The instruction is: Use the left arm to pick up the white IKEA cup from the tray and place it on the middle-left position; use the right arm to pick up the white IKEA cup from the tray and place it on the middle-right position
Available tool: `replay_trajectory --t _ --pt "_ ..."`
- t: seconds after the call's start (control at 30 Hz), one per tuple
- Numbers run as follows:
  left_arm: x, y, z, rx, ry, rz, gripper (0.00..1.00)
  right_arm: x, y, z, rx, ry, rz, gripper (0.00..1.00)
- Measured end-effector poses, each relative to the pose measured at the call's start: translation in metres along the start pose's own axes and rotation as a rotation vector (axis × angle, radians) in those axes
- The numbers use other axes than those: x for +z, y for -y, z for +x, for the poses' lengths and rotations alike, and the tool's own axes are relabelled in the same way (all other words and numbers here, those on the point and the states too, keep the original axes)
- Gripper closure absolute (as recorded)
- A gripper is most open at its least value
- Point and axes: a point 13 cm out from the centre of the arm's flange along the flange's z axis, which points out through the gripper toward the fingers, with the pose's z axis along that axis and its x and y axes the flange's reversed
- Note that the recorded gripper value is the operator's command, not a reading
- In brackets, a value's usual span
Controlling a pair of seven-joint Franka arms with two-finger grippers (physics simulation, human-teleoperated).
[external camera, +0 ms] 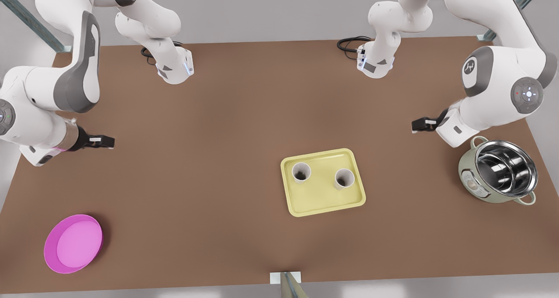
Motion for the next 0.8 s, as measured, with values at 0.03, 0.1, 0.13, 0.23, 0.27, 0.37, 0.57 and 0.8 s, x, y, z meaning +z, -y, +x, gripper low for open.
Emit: replay_trajectory --t 0.03,0.1,0.13,0.23,0.27,0.37,0.57,0.8 --pt "-0.002 0.000 -0.005 -0.002 0.023 0.002 0.00 -0.002 0.000 -0.006 -0.005 0.024 0.002 0.00" --pt "-0.002 -0.002 -0.016 -0.007 0.057 0.005 0.00 -0.005 -0.003 -0.015 -0.016 0.061 0.004 0.00" --pt "0.002 -0.005 -0.021 -0.012 0.063 0.001 0.00 -0.007 -0.005 -0.018 -0.023 0.077 0.006 0.00" --pt "0.016 -0.017 -0.037 -0.031 0.072 -0.009 0.00 0.012 -0.047 -0.032 -0.092 0.085 0.016 0.00" --pt "0.020 -0.025 -0.044 -0.044 0.076 -0.010 0.00 0.024 -0.072 -0.038 -0.130 0.080 0.018 0.00" --pt "0.027 -0.023 -0.058 -0.040 0.101 -0.012 0.00 0.056 -0.131 -0.050 -0.212 0.067 -0.001 0.00" --pt "0.035 -0.019 -0.070 -0.034 0.124 -0.011 0.00 0.135 -0.273 -0.055 -0.324 0.035 -0.024 0.00" --pt "0.053 0.032 -0.076 0.048 0.118 -0.058 0.00 0.147 -0.464 -0.048 -0.337 0.170 -0.030 0.00"
